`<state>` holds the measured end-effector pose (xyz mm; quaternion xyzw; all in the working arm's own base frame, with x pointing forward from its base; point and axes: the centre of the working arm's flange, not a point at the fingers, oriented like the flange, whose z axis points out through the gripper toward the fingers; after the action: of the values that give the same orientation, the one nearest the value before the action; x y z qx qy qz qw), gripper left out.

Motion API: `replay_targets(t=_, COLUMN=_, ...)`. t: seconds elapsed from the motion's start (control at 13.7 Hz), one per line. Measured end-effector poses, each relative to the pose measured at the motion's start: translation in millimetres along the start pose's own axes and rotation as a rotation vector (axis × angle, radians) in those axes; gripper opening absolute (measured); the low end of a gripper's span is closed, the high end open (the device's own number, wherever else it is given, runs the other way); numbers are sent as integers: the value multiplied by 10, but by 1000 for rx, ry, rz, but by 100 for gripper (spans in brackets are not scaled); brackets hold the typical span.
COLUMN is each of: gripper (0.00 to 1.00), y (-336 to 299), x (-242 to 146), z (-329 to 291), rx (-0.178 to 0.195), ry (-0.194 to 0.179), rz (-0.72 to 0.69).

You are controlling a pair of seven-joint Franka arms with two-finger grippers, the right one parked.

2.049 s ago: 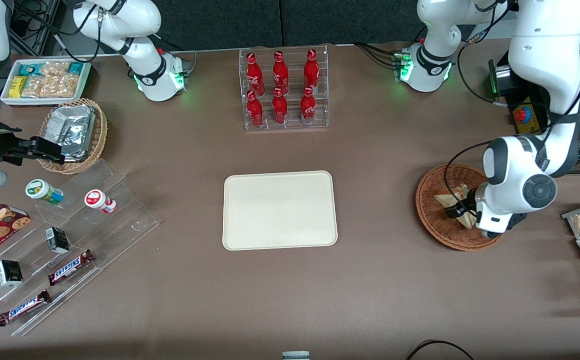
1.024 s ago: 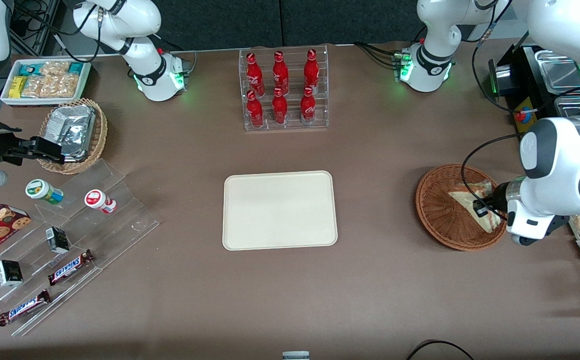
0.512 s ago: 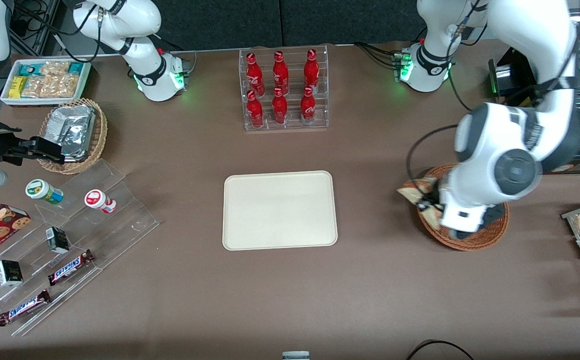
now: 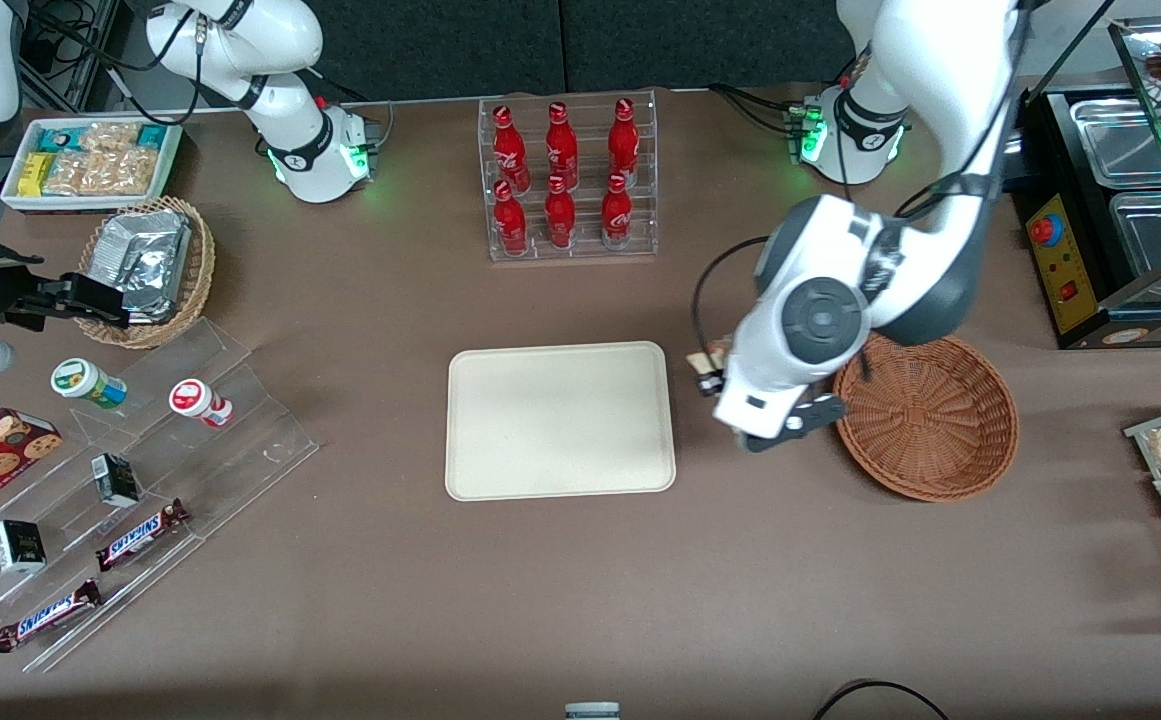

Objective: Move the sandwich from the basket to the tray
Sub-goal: 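Lift the sandwich and carry it over the cream tray, then lower the sandwich onto the tray and open the left gripper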

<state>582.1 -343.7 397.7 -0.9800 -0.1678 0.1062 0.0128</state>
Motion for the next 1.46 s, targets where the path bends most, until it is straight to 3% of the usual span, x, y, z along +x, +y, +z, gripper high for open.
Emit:
replay_targets(t=0.29, gripper=17, y=713, x=-472, z=275, rx=-8, ry=10, rz=115)
replay_targets(t=0.66, gripper=17, y=1254, x=-682, z=672, rx=-82, ry=79, rz=185)
replay_targets(t=1.02, gripper=17, y=1514, x=-823, z=1076, rx=-97, ry=108, rz=343)
replay_targets(t=1.46, gripper=17, y=1658, x=-752, z=1748, rx=-103, ry=123, rz=374)
